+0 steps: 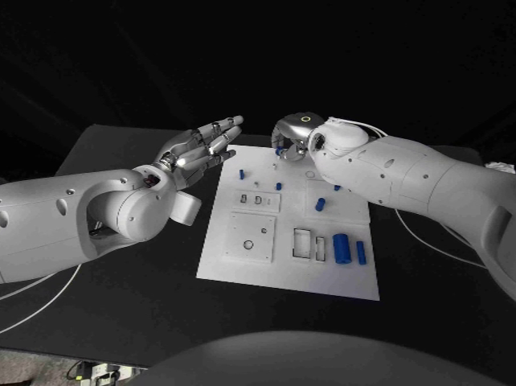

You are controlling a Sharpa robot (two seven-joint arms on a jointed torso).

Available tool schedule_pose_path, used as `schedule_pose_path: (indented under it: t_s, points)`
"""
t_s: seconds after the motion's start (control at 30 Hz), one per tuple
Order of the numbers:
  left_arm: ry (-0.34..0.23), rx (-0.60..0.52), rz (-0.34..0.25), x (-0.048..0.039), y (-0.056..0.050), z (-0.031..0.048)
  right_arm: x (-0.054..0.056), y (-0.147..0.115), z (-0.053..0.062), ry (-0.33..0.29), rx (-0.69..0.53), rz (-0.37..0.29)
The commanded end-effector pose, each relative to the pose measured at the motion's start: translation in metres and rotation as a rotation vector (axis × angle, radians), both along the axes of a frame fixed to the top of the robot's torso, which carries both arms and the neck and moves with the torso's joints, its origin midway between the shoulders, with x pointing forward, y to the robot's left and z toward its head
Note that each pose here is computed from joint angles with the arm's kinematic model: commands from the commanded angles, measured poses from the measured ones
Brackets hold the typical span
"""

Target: Assemble the parts on the task board

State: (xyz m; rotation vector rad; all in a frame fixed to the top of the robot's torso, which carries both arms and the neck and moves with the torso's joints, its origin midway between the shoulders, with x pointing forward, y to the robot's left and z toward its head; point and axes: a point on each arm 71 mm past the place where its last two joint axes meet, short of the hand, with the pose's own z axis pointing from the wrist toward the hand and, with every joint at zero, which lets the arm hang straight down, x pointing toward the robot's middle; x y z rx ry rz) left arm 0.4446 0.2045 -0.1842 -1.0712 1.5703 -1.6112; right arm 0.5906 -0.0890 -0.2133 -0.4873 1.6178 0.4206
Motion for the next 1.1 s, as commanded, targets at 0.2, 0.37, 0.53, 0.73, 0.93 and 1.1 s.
schedule_pose_path:
  t_s: [0.2,0.37,0.53,0.73,0.93,1.1]
  points:
    - [-0.010,-0.001,-0.006,0.0005,-0.0009,0.0014,-0.0037,-0.0025,-0.0067,0.024,-0.018,0.001]
    - [-0.009,-0.001,-0.006,0.0008,-0.0006,0.0012,-0.0048,-0.0023,-0.0072,0.029,-0.019,0.005]
    - [-0.008,-0.001,-0.007,0.0012,-0.0008,0.0009,-0.0061,-0.0015,-0.0083,0.042,-0.024,0.008]
    - [-0.007,0.000,-0.008,0.0016,-0.0011,0.0007,-0.0066,-0.0018,-0.0104,0.064,-0.038,-0.002]
    - [-0.006,0.001,-0.007,0.0017,-0.0008,0.0006,-0.0067,-0.0036,-0.0113,0.069,-0.041,-0.008]
    - [-0.007,0.000,-0.008,0.0017,-0.0012,0.0006,-0.0067,-0.0061,-0.0101,0.051,-0.029,-0.009]
